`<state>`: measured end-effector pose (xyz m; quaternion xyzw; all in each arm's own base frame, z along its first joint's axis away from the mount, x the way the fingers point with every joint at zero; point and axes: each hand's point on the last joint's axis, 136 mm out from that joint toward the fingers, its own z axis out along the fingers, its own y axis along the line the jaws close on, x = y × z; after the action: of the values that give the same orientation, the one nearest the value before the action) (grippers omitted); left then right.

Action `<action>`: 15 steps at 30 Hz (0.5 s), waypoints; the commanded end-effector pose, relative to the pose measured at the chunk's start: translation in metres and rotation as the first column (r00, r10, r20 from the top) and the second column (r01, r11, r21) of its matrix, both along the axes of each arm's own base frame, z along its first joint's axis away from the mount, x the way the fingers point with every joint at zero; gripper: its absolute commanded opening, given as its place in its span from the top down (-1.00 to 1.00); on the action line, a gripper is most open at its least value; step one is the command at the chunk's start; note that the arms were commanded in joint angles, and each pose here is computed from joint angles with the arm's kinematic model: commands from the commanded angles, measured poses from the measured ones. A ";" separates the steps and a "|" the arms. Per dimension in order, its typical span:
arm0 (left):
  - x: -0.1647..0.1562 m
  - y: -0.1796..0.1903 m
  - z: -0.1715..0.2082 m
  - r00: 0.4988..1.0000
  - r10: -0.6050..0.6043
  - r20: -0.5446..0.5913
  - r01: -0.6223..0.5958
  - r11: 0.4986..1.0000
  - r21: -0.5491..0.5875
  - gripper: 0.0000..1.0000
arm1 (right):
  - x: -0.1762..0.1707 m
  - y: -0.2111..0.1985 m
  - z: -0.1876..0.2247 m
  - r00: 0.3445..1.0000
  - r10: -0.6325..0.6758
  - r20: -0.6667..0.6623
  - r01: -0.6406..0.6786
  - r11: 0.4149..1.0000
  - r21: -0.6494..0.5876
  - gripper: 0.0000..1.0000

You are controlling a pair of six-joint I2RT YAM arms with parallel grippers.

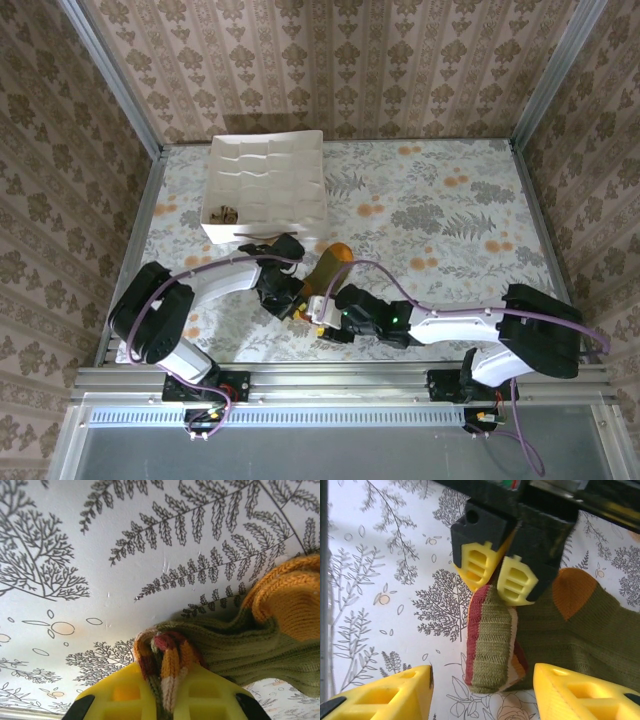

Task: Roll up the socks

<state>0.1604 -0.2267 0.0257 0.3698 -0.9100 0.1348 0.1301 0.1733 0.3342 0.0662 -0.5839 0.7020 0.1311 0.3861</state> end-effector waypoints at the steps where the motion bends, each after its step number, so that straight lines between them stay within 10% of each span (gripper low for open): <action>1: -0.023 0.024 -0.015 0.994 0.014 -0.107 0.000 0.991 0.131 1.00 | 0.015 0.009 0.004 0.991 -0.014 0.134 0.023 0.998 -0.063 -0.09; 15: -0.015 0.023 -0.023 0.995 0.007 -0.097 0.000 0.998 0.067 1.00 | 0.030 0.013 -0.040 0.971 0.003 0.238 0.063 0.961 -0.269 0.33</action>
<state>0.1624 -0.2275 0.0241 0.3763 -0.9027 0.1409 0.1542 0.1914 0.3513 0.0308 -0.6328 0.6724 -0.0020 0.3841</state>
